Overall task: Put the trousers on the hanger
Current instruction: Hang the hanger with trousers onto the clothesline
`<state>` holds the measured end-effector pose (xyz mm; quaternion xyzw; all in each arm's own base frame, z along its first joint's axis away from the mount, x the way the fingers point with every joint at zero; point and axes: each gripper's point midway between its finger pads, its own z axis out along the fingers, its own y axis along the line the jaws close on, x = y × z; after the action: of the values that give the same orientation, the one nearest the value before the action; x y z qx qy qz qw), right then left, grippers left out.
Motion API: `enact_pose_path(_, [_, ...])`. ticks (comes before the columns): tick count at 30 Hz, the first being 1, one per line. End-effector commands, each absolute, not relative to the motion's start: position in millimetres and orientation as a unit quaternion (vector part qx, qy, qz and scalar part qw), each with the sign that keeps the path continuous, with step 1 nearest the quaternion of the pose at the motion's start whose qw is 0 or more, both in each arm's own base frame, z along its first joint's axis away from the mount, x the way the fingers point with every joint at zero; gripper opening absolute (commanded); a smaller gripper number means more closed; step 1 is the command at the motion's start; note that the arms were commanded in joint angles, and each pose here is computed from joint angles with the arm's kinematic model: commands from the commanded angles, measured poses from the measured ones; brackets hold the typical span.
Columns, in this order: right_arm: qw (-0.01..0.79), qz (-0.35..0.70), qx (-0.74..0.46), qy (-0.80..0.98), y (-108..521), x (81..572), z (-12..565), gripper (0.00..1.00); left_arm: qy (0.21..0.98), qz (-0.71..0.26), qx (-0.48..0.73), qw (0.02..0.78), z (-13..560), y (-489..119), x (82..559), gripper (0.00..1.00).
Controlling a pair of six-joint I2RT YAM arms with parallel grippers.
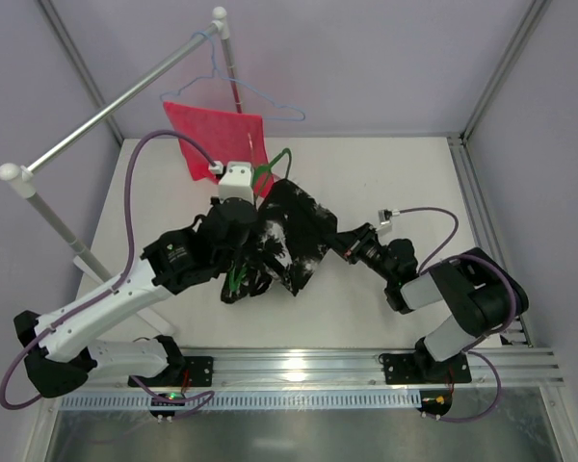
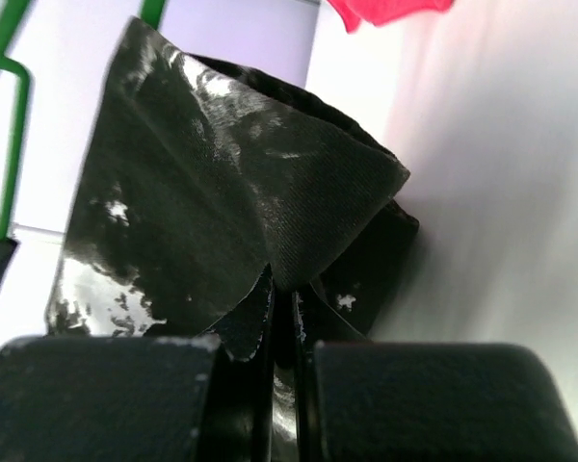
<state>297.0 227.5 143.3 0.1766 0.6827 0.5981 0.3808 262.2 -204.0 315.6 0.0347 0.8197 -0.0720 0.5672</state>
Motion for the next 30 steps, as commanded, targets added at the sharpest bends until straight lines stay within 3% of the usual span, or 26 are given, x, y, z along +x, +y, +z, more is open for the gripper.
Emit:
enact_pose_path(1, [0.398,0.605,0.164,0.670,247,296,144,0.04,0.728,-0.084,-0.113,0.671,395,-171,280,0.00])
enact_pose_path(9, [0.364,0.593,0.206,0.688,256,291,101,0.04,0.702,-0.049,-0.115,0.701,433,-169,277,0.00])
enact_pose_path(16, [0.356,0.598,0.203,0.688,262,296,97,0.04,0.686,-0.033,-0.110,0.718,451,-172,269,0.00])
enact_pose_path(30, [0.324,0.581,0.193,0.721,305,281,76,0.04,0.661,-0.102,-0.148,0.728,475,-160,258,0.00])
